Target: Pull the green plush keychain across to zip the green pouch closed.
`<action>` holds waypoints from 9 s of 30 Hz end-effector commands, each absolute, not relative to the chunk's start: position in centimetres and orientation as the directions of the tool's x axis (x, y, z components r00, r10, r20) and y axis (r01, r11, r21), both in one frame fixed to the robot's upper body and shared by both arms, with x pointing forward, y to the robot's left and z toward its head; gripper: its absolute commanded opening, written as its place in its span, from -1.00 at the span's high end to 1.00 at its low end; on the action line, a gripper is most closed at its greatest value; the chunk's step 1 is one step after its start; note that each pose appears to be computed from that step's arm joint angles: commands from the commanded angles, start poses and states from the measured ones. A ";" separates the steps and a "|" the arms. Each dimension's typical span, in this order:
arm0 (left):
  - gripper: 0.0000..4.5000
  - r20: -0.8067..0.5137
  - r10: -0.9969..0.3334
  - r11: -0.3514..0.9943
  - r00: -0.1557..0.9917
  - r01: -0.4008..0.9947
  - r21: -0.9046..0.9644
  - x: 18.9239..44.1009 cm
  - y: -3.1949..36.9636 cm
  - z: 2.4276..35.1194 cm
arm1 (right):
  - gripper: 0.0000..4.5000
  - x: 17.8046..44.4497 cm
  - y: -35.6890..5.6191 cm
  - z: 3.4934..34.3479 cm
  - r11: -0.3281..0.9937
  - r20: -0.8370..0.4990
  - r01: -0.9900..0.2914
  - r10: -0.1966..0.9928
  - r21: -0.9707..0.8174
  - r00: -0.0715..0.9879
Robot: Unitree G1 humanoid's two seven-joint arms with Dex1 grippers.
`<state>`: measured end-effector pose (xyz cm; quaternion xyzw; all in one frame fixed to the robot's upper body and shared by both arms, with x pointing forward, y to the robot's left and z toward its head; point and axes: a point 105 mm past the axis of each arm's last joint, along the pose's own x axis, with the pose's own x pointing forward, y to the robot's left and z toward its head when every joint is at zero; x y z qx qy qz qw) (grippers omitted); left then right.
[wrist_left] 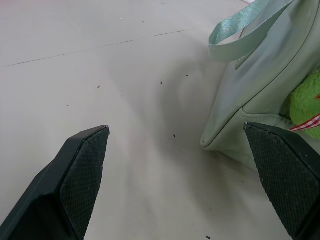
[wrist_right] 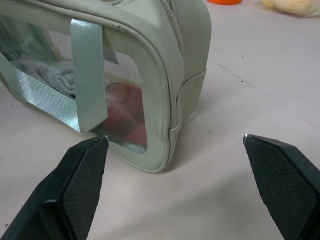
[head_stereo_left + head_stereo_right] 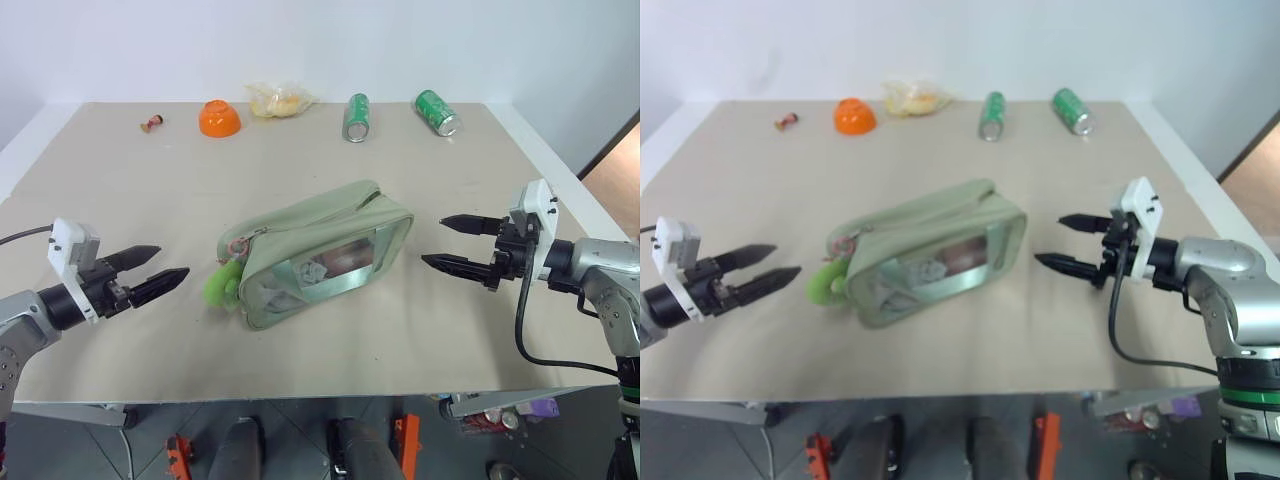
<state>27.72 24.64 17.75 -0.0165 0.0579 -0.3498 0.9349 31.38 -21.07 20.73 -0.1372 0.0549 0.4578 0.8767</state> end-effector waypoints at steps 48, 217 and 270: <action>-1.00 0.081 -0.977 0.211 0.198 0.950 0.230 28.5 13.3 30.5 | -0.76 31.8 -7.6 25.4 -0.334 -0.563 -0.809 0.827 -0.484 -0.005; 0.87 0.177 -0.696 0.693 0.696 0.715 -0.090 40.5 19.2 24.6 | 1.00 36.0 -15.0 22.9 0.416 -0.269 -0.867 0.832 -0.274 0.484; -0.99 -0.199 -0.893 0.228 0.403 0.787 0.573 37.6 13.1 32.8 | 1.00 35.9 -14.0 22.8 0.434 -0.229 -0.862 0.840 -0.261 0.492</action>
